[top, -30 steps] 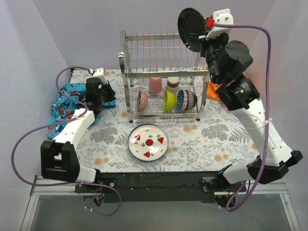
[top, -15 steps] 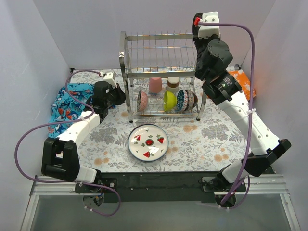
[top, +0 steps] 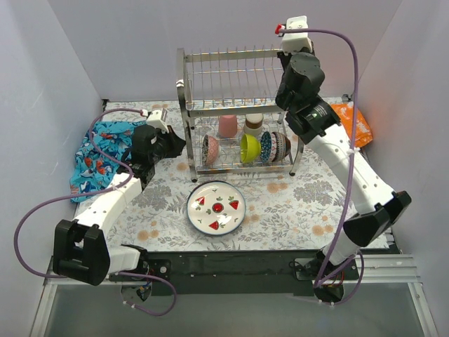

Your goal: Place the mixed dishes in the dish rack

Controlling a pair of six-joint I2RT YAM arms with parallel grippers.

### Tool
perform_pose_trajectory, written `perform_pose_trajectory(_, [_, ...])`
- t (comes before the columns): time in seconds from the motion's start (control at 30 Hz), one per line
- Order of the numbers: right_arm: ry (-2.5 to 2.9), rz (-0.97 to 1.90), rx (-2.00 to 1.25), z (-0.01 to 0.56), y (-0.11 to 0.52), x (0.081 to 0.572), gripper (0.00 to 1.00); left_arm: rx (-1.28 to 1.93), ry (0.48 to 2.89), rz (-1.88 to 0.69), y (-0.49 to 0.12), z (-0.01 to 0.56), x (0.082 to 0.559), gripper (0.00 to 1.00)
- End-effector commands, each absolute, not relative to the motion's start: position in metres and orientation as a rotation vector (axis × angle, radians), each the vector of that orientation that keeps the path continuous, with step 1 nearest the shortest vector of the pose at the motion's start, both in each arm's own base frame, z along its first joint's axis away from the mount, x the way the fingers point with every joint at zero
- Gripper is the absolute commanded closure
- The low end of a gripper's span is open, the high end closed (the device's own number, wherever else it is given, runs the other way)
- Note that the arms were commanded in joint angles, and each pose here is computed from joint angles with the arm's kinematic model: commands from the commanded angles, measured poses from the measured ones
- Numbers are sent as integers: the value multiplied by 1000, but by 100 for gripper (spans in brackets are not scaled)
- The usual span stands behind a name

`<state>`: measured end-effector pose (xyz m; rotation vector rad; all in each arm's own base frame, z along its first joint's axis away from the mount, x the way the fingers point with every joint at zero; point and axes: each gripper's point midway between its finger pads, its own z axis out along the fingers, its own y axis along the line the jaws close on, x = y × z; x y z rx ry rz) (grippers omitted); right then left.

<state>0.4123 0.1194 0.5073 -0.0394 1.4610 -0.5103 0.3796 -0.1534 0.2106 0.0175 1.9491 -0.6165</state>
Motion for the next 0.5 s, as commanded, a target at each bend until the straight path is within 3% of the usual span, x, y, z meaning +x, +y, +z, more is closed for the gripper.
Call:
perform_pose_trajectory(0.0, [1450, -546, 31, 515, 115, 421, 99, 93, 1908, -751, -180, 225, 355, 100])
perform_pose_trajectory(0.47, [1570, -630, -19, 472, 112, 437, 99, 59, 1910, -741, -179, 218, 360, 100])
